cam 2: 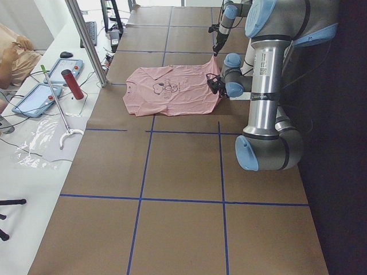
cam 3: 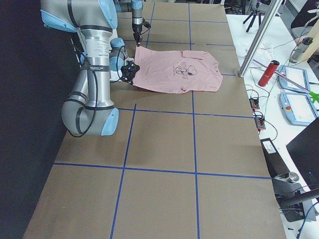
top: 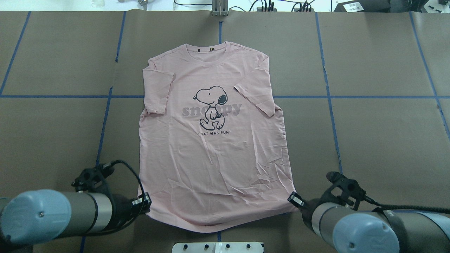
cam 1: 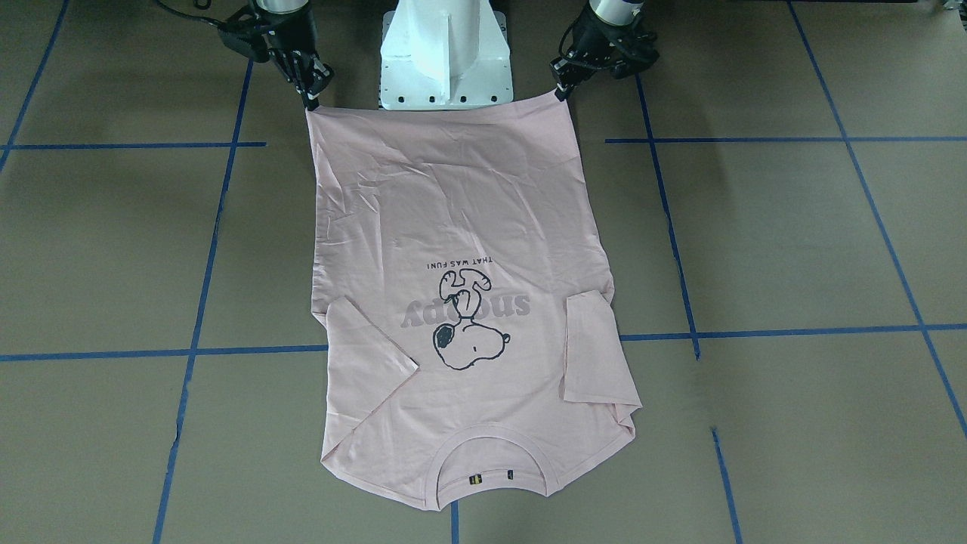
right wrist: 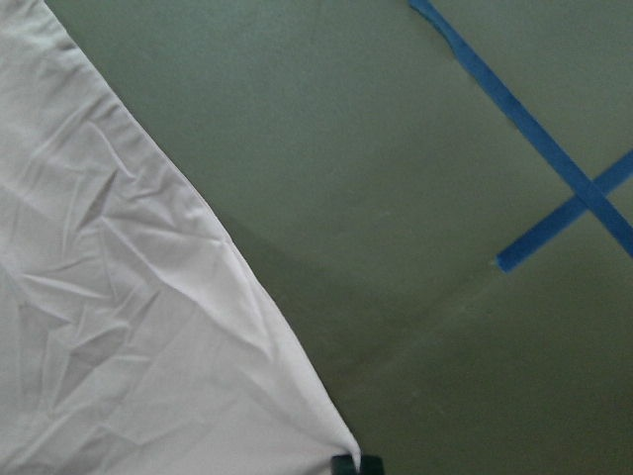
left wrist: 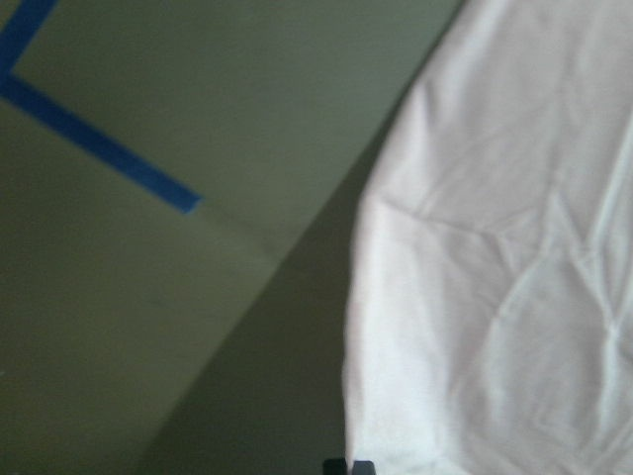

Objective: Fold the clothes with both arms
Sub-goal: 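Lift the hem with both grippers and fold it toward the collar, then release the hem at the collar with both grippers and raise them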

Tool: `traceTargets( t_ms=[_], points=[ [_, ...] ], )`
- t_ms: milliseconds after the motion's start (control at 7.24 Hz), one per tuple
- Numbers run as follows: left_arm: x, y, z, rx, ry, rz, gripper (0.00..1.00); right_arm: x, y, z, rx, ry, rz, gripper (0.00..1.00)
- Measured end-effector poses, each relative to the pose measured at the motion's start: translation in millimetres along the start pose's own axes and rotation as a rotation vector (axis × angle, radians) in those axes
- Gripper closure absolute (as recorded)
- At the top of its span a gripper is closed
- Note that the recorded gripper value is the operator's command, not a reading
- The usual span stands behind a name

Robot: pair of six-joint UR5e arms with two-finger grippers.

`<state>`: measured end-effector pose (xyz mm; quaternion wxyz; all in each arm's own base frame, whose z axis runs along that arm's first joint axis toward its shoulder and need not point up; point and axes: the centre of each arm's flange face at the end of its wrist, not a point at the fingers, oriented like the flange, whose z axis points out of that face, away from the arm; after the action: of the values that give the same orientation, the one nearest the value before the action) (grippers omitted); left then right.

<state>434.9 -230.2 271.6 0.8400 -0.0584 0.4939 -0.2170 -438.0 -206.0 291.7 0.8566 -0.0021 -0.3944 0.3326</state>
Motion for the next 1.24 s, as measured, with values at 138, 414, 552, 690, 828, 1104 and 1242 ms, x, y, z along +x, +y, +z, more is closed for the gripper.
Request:
traceTargets(
  t_ms=[138,414,552,690,828,1104,1242],
  points=[
    [33,-28,-1,0.066,-0.008,0.054,1.0,-42,-22,11,0.047,-0.037,-0.028,1.0],
    [77,-111,18,0.204,-0.035,0.11,1.0,-123,-83,43,0.131,-0.031,-0.077,1.0],
    [84,-165,33,0.269,-0.034,0.112,1.0,-152,-123,61,0.162,0.0,-0.096,1.0],
    [83,-221,48,0.33,-0.021,0.106,1.0,-183,-162,86,0.196,0.023,-0.102,1.0],
    [82,-268,52,0.38,-0.009,0.113,1.0,-208,-198,109,0.226,0.02,-0.103,1.0],
    [92,-319,44,0.44,-0.001,0.129,1.0,-244,-253,125,0.256,0.009,-0.109,1.0],
    [101,-333,48,0.453,-0.008,0.125,1.0,-258,-272,128,0.258,0.018,-0.11,1.0]
  ],
)
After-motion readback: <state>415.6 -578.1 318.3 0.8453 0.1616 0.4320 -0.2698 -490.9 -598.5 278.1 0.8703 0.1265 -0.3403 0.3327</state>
